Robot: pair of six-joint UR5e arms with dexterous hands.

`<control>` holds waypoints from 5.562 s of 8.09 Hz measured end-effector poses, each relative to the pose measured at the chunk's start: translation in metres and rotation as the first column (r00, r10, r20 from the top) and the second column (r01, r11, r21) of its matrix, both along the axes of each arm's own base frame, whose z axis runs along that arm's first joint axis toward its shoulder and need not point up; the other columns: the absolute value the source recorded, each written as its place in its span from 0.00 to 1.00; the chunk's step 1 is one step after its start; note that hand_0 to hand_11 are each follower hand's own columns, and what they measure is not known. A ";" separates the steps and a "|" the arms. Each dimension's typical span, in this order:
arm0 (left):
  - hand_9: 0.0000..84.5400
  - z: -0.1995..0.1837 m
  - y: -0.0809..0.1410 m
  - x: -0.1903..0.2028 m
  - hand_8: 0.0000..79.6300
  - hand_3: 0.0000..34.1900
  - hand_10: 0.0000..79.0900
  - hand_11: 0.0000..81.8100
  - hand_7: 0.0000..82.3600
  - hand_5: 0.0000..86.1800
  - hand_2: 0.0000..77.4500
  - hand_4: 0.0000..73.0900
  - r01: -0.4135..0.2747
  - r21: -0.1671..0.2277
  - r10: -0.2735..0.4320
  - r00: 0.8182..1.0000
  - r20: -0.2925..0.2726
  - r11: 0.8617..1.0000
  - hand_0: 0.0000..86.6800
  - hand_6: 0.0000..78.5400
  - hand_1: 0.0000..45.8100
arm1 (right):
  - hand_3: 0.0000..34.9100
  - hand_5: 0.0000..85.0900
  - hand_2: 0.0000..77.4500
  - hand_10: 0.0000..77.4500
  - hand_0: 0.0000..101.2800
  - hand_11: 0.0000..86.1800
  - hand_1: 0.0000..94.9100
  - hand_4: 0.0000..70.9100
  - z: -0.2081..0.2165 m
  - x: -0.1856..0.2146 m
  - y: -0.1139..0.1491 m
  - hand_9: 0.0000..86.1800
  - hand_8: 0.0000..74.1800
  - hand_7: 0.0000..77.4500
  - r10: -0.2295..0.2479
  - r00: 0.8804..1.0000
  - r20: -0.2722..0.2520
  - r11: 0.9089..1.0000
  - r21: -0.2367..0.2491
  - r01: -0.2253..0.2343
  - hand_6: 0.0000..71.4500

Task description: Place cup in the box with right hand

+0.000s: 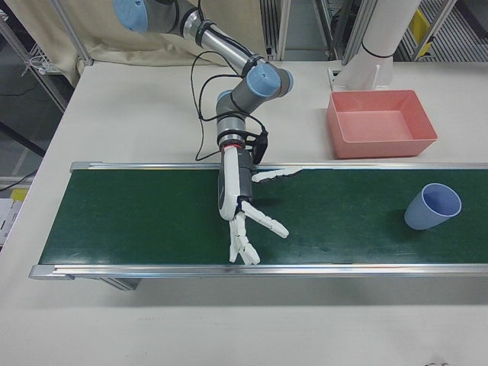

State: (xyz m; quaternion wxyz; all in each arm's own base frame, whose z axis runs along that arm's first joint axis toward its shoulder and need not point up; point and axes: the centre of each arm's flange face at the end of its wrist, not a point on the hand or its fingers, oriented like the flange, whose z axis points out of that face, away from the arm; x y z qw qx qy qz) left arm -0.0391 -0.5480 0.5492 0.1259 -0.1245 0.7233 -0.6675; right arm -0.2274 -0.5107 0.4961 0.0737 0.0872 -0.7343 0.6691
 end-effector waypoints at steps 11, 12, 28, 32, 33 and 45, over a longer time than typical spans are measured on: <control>0.00 0.000 0.000 0.000 0.00 0.00 0.00 0.00 0.01 0.00 0.01 0.01 0.000 0.000 0.000 1.000 0.000 1.000 0.00 0.00 0.01 | 0.00 0.04 0.10 0.01 0.47 0.03 0.05 0.38 0.009 -0.011 0.001 0.16 0.07 0.28 -0.016 1.000 -0.017 1.000 -0.015 0.016 0.06; 0.00 0.000 0.000 0.000 0.00 0.00 0.00 0.00 0.01 0.00 0.01 0.01 0.000 0.000 0.000 1.000 0.000 1.000 0.00 0.01 0.01 | 0.00 0.04 0.02 0.01 0.47 0.03 0.10 0.38 0.009 -0.011 0.001 0.16 0.07 0.28 -0.016 1.000 -0.017 1.000 -0.015 0.016 0.06; 0.00 0.000 0.000 0.000 0.00 0.00 0.00 0.00 0.01 0.01 0.01 0.01 0.000 0.000 0.000 1.000 0.000 1.000 0.00 0.01 0.01 | 0.02 0.26 0.51 0.63 0.79 0.59 0.06 0.50 -0.208 -0.050 0.154 0.63 0.66 0.89 -0.224 0.975 -0.003 0.921 0.328 0.212 0.50; 0.00 0.000 0.000 0.000 0.00 0.00 0.00 0.00 0.01 0.01 0.01 0.01 0.000 0.000 0.000 1.000 0.000 1.000 0.00 0.00 0.01 | 0.01 0.28 0.67 0.63 0.79 0.59 0.02 0.49 -0.242 -0.140 0.269 0.64 0.66 0.90 -0.420 0.899 -0.126 0.813 0.388 0.435 0.50; 0.00 0.000 0.000 0.000 0.00 0.00 0.00 0.00 0.01 0.01 0.01 0.01 0.000 0.000 0.000 1.000 0.000 1.000 0.00 0.00 0.01 | 0.01 0.28 0.67 0.63 0.79 0.59 0.02 0.49 -0.238 -0.158 0.284 0.64 0.66 0.90 -0.447 0.883 -0.144 0.797 0.383 0.467 0.50; 0.00 0.000 0.000 0.000 0.00 0.00 0.00 0.00 0.01 0.01 0.01 0.01 0.000 0.001 0.000 1.000 0.000 1.000 0.00 0.00 0.01 | 0.02 0.01 0.02 0.00 0.36 0.01 0.01 0.23 -0.204 -0.164 0.263 0.09 0.01 0.10 -0.450 0.892 0.039 0.832 0.380 0.404 0.01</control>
